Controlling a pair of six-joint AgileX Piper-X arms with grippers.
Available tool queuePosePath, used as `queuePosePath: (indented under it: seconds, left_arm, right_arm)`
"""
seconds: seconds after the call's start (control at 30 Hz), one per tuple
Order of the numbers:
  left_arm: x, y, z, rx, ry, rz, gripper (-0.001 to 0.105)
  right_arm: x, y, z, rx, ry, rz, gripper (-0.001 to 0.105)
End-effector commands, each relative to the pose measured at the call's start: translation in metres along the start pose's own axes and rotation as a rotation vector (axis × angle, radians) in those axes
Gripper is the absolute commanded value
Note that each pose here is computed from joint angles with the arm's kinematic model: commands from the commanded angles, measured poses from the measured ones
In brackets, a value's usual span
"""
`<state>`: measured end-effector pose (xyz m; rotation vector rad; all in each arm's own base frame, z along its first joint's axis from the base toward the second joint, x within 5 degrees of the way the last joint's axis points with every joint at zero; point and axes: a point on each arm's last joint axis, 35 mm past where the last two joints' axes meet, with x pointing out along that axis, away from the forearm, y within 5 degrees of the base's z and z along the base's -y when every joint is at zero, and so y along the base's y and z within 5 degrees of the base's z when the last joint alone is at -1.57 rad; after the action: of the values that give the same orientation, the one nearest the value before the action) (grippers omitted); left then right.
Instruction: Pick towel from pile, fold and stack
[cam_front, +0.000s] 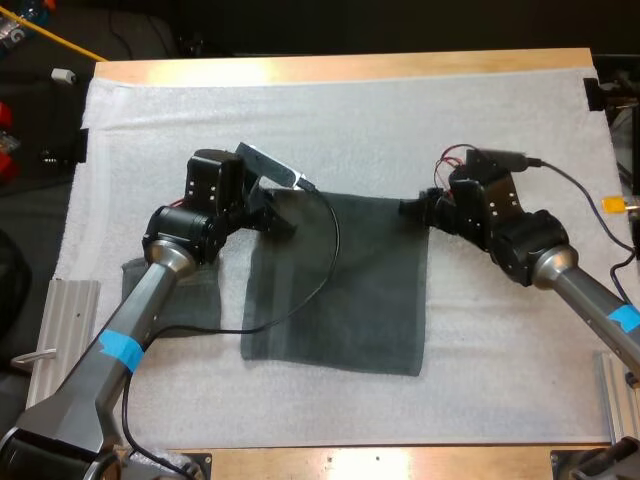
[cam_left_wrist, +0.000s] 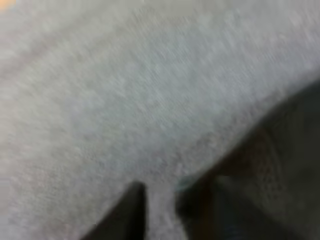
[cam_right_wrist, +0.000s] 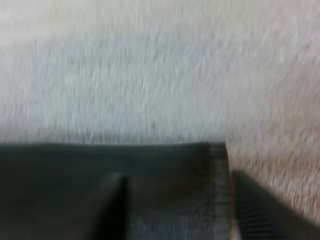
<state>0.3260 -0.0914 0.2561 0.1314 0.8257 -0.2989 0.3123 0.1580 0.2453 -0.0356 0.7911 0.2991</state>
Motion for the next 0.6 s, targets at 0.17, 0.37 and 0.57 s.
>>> queuePosePath:
  seconds: [0.17, 0.37, 0.57]
  left_arm:
    - [-0.025, 0.002, 0.023, 0.001, -0.046, 0.065, 0.066]
    - [-0.074, 0.002, 0.022, -0.002, -0.003, 0.097, 0.065]
    - [-0.135, -0.001, 0.005, -0.055, 0.017, 0.090, 0.065]
  right_arm:
    - [-0.028, 0.001, 0.030, -0.070, -0.082, -0.004, 0.064]
    - [-0.077, -0.001, 0.038, -0.095, -0.099, -0.001, 0.064]
    - [-0.135, -0.007, 0.027, -0.113, -0.072, 0.020, 0.064]
